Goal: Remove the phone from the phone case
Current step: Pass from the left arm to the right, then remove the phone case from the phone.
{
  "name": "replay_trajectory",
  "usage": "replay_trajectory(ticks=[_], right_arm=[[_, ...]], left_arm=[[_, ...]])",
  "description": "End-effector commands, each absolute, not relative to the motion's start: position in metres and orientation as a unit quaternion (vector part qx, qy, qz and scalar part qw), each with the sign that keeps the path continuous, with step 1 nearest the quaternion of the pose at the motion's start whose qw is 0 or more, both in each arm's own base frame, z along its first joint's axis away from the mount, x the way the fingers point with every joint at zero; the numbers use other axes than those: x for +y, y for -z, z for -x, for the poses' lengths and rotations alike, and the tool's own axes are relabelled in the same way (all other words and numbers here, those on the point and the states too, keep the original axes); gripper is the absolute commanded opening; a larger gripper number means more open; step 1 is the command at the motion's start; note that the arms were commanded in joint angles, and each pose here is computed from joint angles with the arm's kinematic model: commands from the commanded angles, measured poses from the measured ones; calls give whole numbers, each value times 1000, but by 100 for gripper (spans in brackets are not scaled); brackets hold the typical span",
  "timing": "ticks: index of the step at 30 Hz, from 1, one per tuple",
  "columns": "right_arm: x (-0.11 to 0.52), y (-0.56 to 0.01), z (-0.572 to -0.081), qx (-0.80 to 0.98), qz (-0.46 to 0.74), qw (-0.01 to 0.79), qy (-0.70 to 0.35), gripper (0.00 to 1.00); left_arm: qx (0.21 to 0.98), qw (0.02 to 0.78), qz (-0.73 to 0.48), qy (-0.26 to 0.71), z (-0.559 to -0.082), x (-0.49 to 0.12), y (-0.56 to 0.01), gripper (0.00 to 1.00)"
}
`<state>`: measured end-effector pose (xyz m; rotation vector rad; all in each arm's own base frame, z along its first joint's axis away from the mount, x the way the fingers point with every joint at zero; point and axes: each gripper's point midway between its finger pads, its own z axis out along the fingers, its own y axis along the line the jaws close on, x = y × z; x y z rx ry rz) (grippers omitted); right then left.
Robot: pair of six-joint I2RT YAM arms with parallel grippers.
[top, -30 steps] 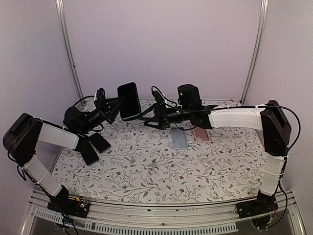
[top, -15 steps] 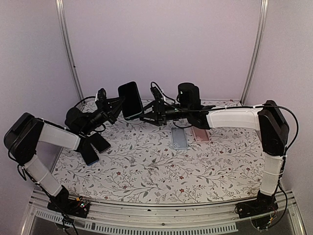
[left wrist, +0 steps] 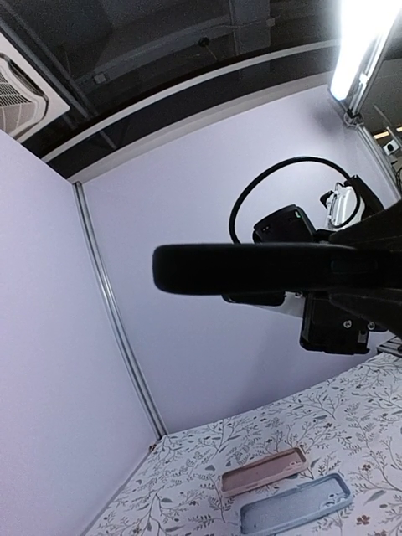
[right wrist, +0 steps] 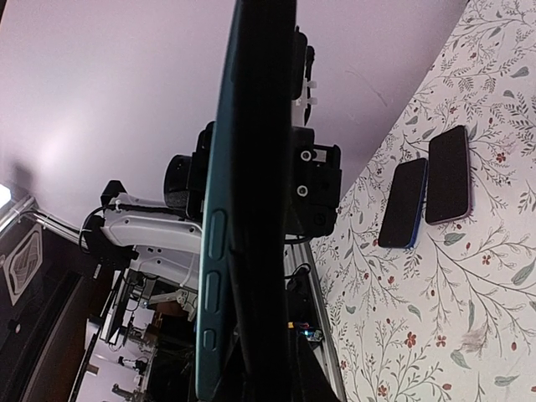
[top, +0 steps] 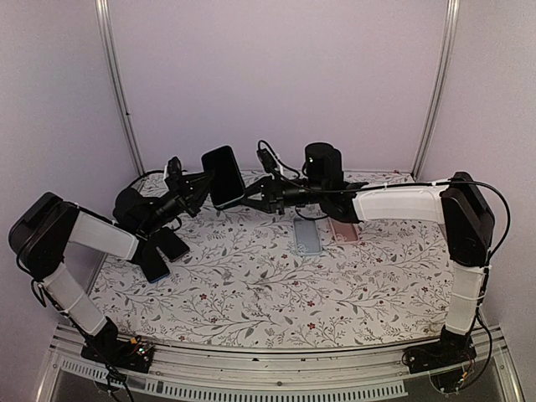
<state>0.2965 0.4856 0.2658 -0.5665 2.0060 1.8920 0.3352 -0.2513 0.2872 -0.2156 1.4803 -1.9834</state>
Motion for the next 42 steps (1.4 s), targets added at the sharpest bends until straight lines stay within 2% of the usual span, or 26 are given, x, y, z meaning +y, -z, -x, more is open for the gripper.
replay_trajectory(ticks=[1, 14, 21, 25, 34, 42], right_arm=[[481, -261, -314, 711, 171, 193, -654, 0], [475, -257, -316, 719, 172, 207, -641, 0], [469, -247, -325, 741, 161, 218, -615, 0], [467, -244, -327, 751, 162, 225, -599, 0], [466, -235, -340, 783, 161, 234, -553, 0], [468, -232, -345, 795, 162, 232, -537, 0]], left_arm=[[556, 314, -10, 769, -300, -271, -300, 10], [628, 333, -5, 704, -314, -264, -277, 64], [714, 344, 6, 610, -326, -257, -253, 86], [756, 355, 9, 549, -330, -248, -240, 90], [823, 406, -38, 395, -330, -237, -233, 91], [865, 411, -95, 271, -330, -255, -217, 92]])
